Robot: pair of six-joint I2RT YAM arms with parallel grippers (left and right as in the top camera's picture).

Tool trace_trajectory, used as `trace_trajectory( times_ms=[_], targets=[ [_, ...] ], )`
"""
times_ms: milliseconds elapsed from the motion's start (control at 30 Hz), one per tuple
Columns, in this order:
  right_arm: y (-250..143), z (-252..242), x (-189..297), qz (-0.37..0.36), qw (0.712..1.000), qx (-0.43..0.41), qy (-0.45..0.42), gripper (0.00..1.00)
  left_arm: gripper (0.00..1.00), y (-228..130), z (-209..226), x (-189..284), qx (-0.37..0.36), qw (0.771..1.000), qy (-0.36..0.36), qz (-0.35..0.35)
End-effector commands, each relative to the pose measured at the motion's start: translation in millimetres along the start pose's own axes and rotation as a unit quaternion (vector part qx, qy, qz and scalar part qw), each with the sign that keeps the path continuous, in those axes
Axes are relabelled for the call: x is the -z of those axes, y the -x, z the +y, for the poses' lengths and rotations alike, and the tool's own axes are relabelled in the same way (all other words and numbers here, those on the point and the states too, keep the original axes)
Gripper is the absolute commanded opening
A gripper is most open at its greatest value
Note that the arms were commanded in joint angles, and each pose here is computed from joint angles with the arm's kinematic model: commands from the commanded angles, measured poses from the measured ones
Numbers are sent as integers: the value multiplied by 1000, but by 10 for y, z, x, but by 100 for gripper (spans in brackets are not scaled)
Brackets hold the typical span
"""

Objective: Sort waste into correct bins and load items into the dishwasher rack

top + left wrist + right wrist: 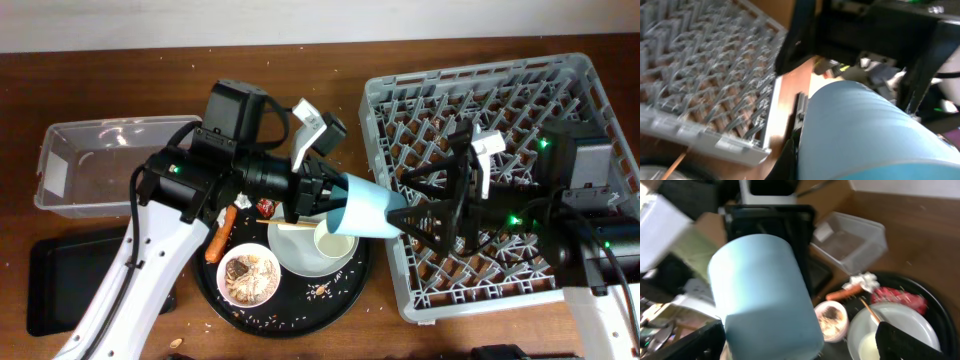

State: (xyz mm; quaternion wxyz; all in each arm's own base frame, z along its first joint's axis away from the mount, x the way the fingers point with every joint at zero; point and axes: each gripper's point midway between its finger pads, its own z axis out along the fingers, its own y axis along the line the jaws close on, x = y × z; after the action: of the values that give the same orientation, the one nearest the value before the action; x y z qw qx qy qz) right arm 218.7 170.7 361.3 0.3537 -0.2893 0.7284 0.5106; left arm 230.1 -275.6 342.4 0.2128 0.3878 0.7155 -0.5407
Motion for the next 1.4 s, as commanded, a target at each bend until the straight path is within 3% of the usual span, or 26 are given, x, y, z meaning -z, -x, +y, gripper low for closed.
trace_trajectory(
  times_ms=[0,33,67,133,267,300,333,467,533,600,667,700,833,867,933,967,1000,1033,1100,1133,1200,1233,1300,1367],
  targets=[
    [110,343,44,-20,994,42,97,92,0,104,-421,75,-47,993,-102,-23],
    [113,391,53,-21,993,43,111,87,0,121,-420,75,-54,993,-101,-25],
    [91,432,24,-15,992,43,120,75,0,142,-419,76,-63,993,-101,-28],
    [-9,616,-125,12,987,56,153,66,0,182,-396,72,-78,992,-93,-33],
    [-57,490,-244,29,992,59,104,54,1,184,-356,66,-78,993,-81,-33],
    [-57,406,-259,31,995,47,79,51,43,184,-334,62,-78,994,-75,-33],
    [-42,279,-251,30,998,24,41,47,99,186,-283,55,-78,995,-60,-32],
    [42,-474,421,-49,981,-112,-148,44,99,204,-28,102,-68,997,6,-34],
    [-171,-964,986,-83,930,-208,-292,44,99,209,-2,129,-65,997,10,-36],
    [-636,-1360,1738,-97,818,-314,-472,44,99,183,-1,127,-57,998,10,-33],
    [-1110,-1504,2418,-114,662,-421,-610,45,99,155,38,126,-48,998,21,-28],
    [-1258,-1536,2601,-107,609,-444,-648,45,99,144,50,126,-45,998,24,-26],
    [-1702,-1990,2676,-26,555,-532,-639,45,99,60,115,127,-22,999,43,-13],
    [-1782,-2074,2647,-12,551,-549,-628,46,99,60,115,127,-22,999,43,-13],
    [-1913,-2276,2396,33,585,-578,-568,66,99,53,179,133,-21,998,62,-11],
    [-1892,-2308,2400,33,587,-570,-574,79,99,24,247,142,-15,997,82,-5],
    [-1731,-2320,2430,10,602,-552,-577,82,99,-85,409,178,10,991,131,13],
    [-1601,-2286,2446,-6,613,-539,-578,82,99,-155,517,214,28,985,166,25],
    [-1069,-1991,2419,-57,660,-458,-593,83,99,-368,785,359,76,961,258,57],
    [-942,-1899,2300,-63,688,-434,-578,83,99,-429,831,398,84,955,276,67],
    [-664,-1605,1889,-61,764,-369,-526,83,99,-703,1059,595,145,909,378,102],
    [-565,-1452,1661,-51,797,-337,-498,85,99,-827,1118,559,150,896,398,124],
    [-534,-1280,1360,-20,828,-307,-469,88,99,-1210,1316,420,196,858,444,168],
    [-565,-1255,1251,0,834,-303,-460,88,81,-1622,1581,159,218,838,450,219]
  ],
)
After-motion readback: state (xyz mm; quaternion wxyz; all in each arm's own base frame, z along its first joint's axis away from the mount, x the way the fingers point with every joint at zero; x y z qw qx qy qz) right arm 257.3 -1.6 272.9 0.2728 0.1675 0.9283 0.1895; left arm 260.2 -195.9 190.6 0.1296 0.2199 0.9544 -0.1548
